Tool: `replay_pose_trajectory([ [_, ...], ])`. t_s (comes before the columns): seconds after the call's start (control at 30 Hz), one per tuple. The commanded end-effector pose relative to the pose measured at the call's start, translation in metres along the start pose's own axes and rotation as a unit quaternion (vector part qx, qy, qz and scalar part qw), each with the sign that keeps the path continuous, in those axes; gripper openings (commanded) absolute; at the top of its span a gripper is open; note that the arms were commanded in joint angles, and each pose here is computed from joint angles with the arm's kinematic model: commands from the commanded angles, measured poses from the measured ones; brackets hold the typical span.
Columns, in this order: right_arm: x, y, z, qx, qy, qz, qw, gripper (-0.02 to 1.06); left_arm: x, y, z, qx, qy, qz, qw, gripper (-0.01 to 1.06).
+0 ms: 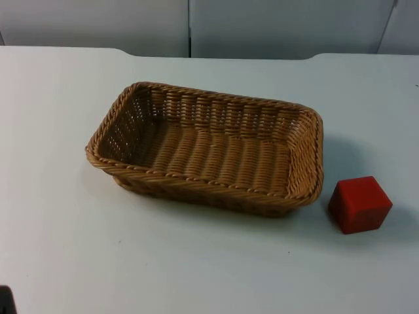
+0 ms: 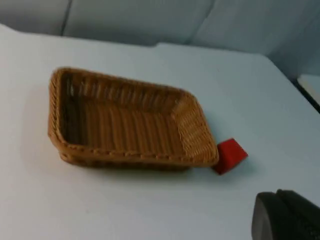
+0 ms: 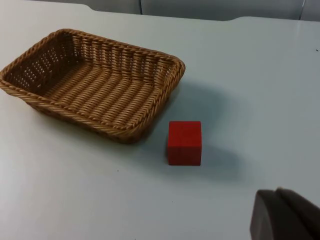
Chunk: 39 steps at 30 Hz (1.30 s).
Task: Pick up the basket with the left hand and place the cube into the basket with the right hand.
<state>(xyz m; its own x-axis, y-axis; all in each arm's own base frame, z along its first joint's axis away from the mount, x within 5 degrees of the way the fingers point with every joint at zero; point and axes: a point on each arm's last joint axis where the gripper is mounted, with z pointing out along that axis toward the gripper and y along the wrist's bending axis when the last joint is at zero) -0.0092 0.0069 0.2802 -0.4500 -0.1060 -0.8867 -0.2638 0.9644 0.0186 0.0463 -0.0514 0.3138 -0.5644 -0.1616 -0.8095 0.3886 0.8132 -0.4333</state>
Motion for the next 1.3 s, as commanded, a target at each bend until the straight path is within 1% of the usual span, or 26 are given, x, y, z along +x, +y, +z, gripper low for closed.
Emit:
replay_pose_trajectory([
  [0.0,0.0,0.0,0.001,-0.001,-0.004,0.002,1.0,0.0,-0.012,0.01,0.022,0.013,0.037,-0.014,0.999,0.0],
  [0.03,0.0,0.0,0.001,-0.001,-0.004,0.002,1.0,0.0,-0.016,0.019,0.035,0.009,0.064,-0.02,0.998,0.0],
  [0.07,0.0,0.0,0.001,-0.001,-0.004,0.002,1.0,0.0,-0.016,0.019,0.035,0.009,0.064,-0.02,0.998,0.0],
  [0.17,0.0,0.0,0.001,-0.001,-0.004,0.002,1.0,0.0,-0.022,0.043,0.069,-0.005,0.124,-0.041,0.991,0.0],
  [0.27,0.0,0.0,0.001,-0.001,-0.004,0.002,1.0,0.0,-0.023,0.056,0.091,0.005,0.153,-0.055,0.987,0.0],
  [0.33,0.0,0.0,0.001,-0.001,-0.004,0.002,1.0,0.0,-0.025,0.063,0.11,0.036,0.159,-0.072,0.984,0.0],
  [0.37,0.0,0.0,0.001,-0.001,-0.004,0.002,1.0,0.0,-0.025,0.068,0.124,0.065,0.162,-0.089,0.981,0.0],
  [0.4,0.0,0.0,0.001,-0.001,-0.004,0.002,1.0,0.0,-0.025,0.068,0.124,0.065,0.162,-0.089,0.981,0.0],
  [0.47,0.0,0.0,0.001,-0.001,-0.004,0.002,1.0,0.0,-0.026,0.069,0.137,0.113,0.157,-0.113,0.975,0.0],
  [0.5,0.0,0.0,0.001,-0.001,-0.004,0.002,1.0,0.0,-0.026,0.069,0.137,0.113,0.157,-0.113,0.975,0.0],
  [0.53,0.0,0.0,0.001,-0.001,-0.004,0.002,1.0,0.0,-0.026,0.071,0.146,0.142,0.156,-0.126,0.969,0.0],
  [0.6,0.0,0.0,0.001,-0.001,-0.004,0.002,1.0,0.0,-0.024,0.073,0.154,0.171,0.157,-0.14,0.962,0.01],
  [0.67,0.0,0.0,0.001,-0.001,-0.004,0.002,1.0,0.0,-0.022,0.076,0.158,0.171,0.164,-0.147,0.96,0.04],
  [0.7,0.0,0.0,0.001,-0.001,-0.004,0.002,1.0,0.0,-0.02,0.08,0.162,0.165,0.17,-0.153,0.959,0.08],
  [0.77,0.0,0.0,0.001,-0.001,-0.004,0.002,1.0,0.0,-0.016,0.088,0.169,0.145,0.179,-0.16,0.96,0.17],
  [0.8,0.0,0.0,0.001,-0.001,-0.004,0.002,1.0,0.0,-0.013,0.095,0.174,0.124,0.183,-0.166,0.961,0.27],
  [0.83,0.0,0.0,0.001,-0.001,-0.004,0.002,1.0,0.0,-0.013,0.095,0.174,0.124,0.183,-0.166,0.961,0.27],
  [0.87,0.0,0.0,0.001,-0.001,-0.004,0.002,1.0,0.0,-0.011,0.099,0.177,0.11,0.185,-0.176,0.961,0.32],
  [0.93,0.0,0.0,0.001,-0.001,-0.004,0.002,1.0,0.0,-0.007,0.107,0.183,0.083,0.193,-0.211,0.954,0.42],
  [0.97,0.0,0.0,0.001,-0.001,-0.004,0.002,1.0,0.0,-0.007,0.107,0.183,0.083,0.193,-0.211,0.954,0.42],
  [1.0,0.0,0.0,0.001,-0.001,-0.004,0.002,1.0,0.0,-0.005,0.109,0.186,0.076,0.197,-0.227,0.951,0.46],
  [1.1,0.0,0.0,0.001,-0.001,-0.004,0.002,1.0,0.0,0.001,0.116,0.194,0.064,0.208,-0.284,0.934,0.47],
  [1.13,0.0,0.0,0.001,-0.001,-0.004,0.002,1.0,0.0,0.001,0.116,0.194,0.064,0.208,-0.284,0.934,0.47],
  [1.17,0.0,0.0,0.001,-0.001,-0.004,0.002,1.0,0.0,0.003,0.118,0.196,0.061,0.21,-0.299,0.929,0.47],
  [1.23,0.0,0.0,0.001,-0.001,-0.004,0.002,1.0,0.0,0.008,0.122,0.201,0.052,0.222,-0.33,0.916,0.47],
  [1.27,0.0,0.0,0.001,-0.001,-0.004,0.002,1.0,0.0,0.012,0.125,0.205,0.045,0.231,-0.355,0.905,0.47],
])
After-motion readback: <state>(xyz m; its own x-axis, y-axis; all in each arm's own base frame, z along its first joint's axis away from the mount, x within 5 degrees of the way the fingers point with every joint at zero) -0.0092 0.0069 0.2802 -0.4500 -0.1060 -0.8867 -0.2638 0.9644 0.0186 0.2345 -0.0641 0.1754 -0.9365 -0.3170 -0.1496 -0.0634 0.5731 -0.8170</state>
